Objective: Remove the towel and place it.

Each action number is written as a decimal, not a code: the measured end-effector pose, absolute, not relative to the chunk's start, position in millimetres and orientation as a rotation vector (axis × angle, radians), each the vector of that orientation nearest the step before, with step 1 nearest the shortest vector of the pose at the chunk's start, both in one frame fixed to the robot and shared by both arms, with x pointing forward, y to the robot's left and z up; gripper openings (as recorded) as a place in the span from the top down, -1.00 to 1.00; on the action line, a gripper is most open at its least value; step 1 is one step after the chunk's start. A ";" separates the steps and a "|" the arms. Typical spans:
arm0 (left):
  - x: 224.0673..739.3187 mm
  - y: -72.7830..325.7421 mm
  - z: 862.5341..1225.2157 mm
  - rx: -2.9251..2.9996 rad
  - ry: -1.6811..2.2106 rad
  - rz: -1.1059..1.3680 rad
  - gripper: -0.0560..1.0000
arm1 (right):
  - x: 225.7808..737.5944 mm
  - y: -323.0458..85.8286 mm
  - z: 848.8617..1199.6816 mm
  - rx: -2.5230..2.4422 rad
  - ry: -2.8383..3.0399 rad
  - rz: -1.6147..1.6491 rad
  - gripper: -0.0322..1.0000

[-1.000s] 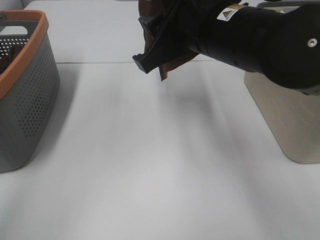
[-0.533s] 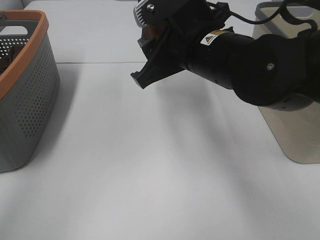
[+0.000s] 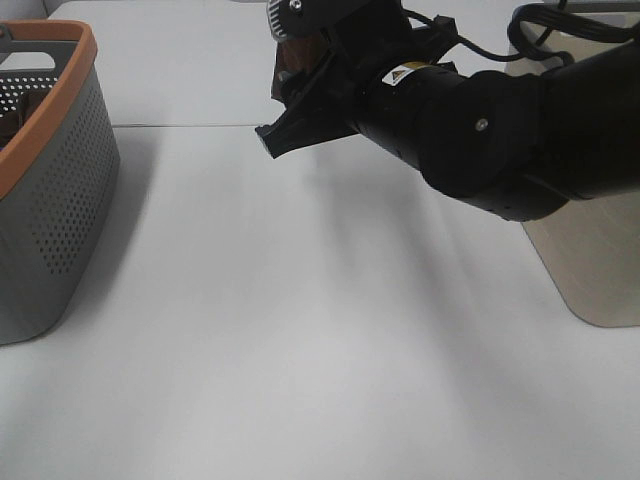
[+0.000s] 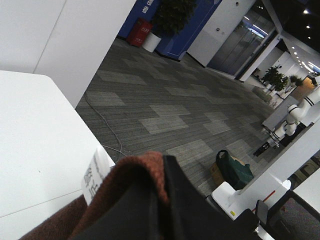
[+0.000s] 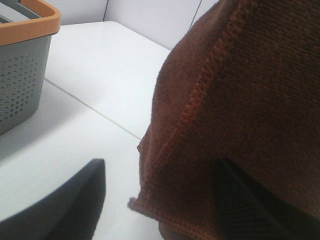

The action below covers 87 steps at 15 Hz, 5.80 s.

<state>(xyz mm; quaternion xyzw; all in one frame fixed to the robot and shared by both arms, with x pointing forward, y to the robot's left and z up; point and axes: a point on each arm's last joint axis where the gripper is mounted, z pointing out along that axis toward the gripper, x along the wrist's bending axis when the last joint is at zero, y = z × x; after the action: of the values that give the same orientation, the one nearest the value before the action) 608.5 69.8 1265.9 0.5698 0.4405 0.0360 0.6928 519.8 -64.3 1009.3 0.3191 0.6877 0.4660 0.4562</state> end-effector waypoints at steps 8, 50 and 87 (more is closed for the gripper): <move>608.5 69.8 1265.9 1.276 0.980 0.085 0.89 | 531.7 -67.3 1007.6 0.823 1.636 1.099 -0.09; 612.1 73.2 1265.3 1.318 0.943 0.221 0.89 | 541.3 -99.2 1012.6 0.973 1.536 0.896 0.18; 624.5 128.2 1227.9 1.684 1.169 0.161 0.89 | 485.8 -52.5 1035.7 0.677 2.375 1.311 0.94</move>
<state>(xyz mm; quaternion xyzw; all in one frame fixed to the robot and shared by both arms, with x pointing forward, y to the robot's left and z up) 624.5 128.2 1227.9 0.7014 0.4869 0.0669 0.5162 485.8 -52.5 1035.7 0.2386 0.8368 0.4618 0.1721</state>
